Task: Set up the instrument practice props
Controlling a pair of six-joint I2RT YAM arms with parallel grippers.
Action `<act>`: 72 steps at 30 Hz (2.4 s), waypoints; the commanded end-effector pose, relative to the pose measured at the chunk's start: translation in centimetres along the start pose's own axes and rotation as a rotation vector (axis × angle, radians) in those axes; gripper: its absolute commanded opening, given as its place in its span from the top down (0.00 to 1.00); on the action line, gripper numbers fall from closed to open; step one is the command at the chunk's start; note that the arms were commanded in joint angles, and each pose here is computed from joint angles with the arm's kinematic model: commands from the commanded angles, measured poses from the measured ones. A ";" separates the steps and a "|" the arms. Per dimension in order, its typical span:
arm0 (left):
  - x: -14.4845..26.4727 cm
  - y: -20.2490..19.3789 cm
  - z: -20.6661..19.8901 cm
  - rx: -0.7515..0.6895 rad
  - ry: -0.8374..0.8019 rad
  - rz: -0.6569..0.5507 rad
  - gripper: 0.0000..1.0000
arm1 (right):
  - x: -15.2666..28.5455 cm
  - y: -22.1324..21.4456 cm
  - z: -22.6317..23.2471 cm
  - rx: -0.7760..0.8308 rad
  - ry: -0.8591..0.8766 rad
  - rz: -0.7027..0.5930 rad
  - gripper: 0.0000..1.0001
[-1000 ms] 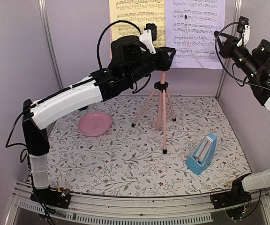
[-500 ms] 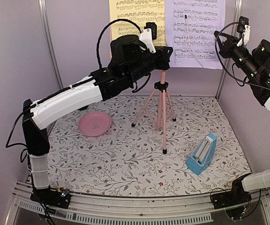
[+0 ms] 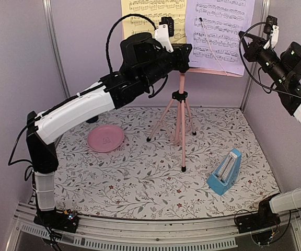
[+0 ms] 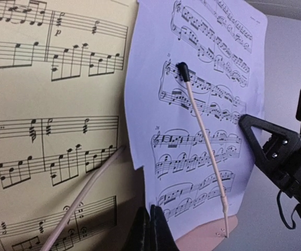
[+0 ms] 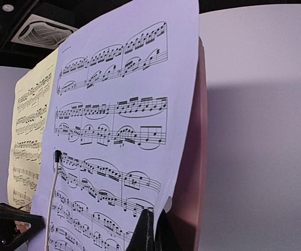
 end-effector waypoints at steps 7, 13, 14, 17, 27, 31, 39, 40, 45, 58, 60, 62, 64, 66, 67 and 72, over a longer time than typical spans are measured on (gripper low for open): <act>-0.6 0.1 0.2 -0.032 0.013 -0.033 1.00 | -0.7 1.3 -0.2 0.049 -0.016 -0.050 1.00; 0.0 0.5 -0.1 -0.053 0.012 -0.034 0.86 | -0.5 1.7 -0.1 0.057 -0.014 -0.056 0.83; 0.3 0.6 -0.4 -0.058 0.012 -0.035 0.82 | -0.4 1.8 -0.1 0.058 -0.013 -0.060 0.78; 1.1 1.0 -0.9 -0.073 0.023 -0.039 0.70 | -0.1 2.2 0.1 0.062 -0.014 -0.068 0.66; 4.1 1.4 -1.3 -0.087 0.050 -0.034 0.40 | 0.8 2.8 -0.1 0.072 -0.054 -0.070 0.28; 4.9 1.2 -1.4 -0.096 0.050 -0.013 0.33 | 1.0 3.1 -0.2 0.078 -0.076 -0.072 0.18; 6.2 1.0 -0.9 -0.106 0.060 0.018 0.15 | 1.5 3.8 -0.4 0.113 -0.122 -0.057 0.05; 6.2 0.9 -0.9 -0.107 0.061 0.023 0.14 | 1.6 3.9 -0.4 0.113 -0.124 -0.058 0.04; 7.0 0.5 -0.7 -0.107 0.056 0.043 0.10 | 2.0 4.2 0.0 0.102 -0.108 -0.041 0.01; 12.2 -3.3 1.3 -0.192 0.010 0.125 0.01 | 4.4 2.6 2.4 0.055 0.069 0.129 0.01; 12.6 -3.9 2.0 -0.170 0.018 0.144 0.01 | 5.4 2.2 2.5 0.038 0.068 0.144 0.01; 12.9 -4.8 2.6 -0.149 0.012 0.168 0.01 | 6.2 1.7 2.6 0.027 0.062 0.168 0.01; 13.1 -5.8 3.3 -0.129 0.020 0.197 0.01 | 6.9 1.1 2.5 0.016 0.043 0.200 0.01; 13.3 -6.8 4.0 -0.116 0.027 0.231 0.01 | 7.7 0.6 2.3 0.009 0.019 0.228 0.01; 13.5 -7.6 4.4 -0.115 0.031 0.249 0.01 | 8.1 0.1 2.2 0.001 0.006 0.241 0.01; 14.6 -10.1 6.0 -0.080 0.027 0.294 0.01 | 9.6 -3.9 1.6 -0.074 -0.021 0.353 0.01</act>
Point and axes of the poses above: each gripper's point midway between its finger pads, its own x axis back along the fingers, its own z axis along the line the jaws close on, y = z × x, the point moved 6 cm from there along x, back along the fingers, and after that the axes turned 4 degrees about -x, right-handed, at the moved point
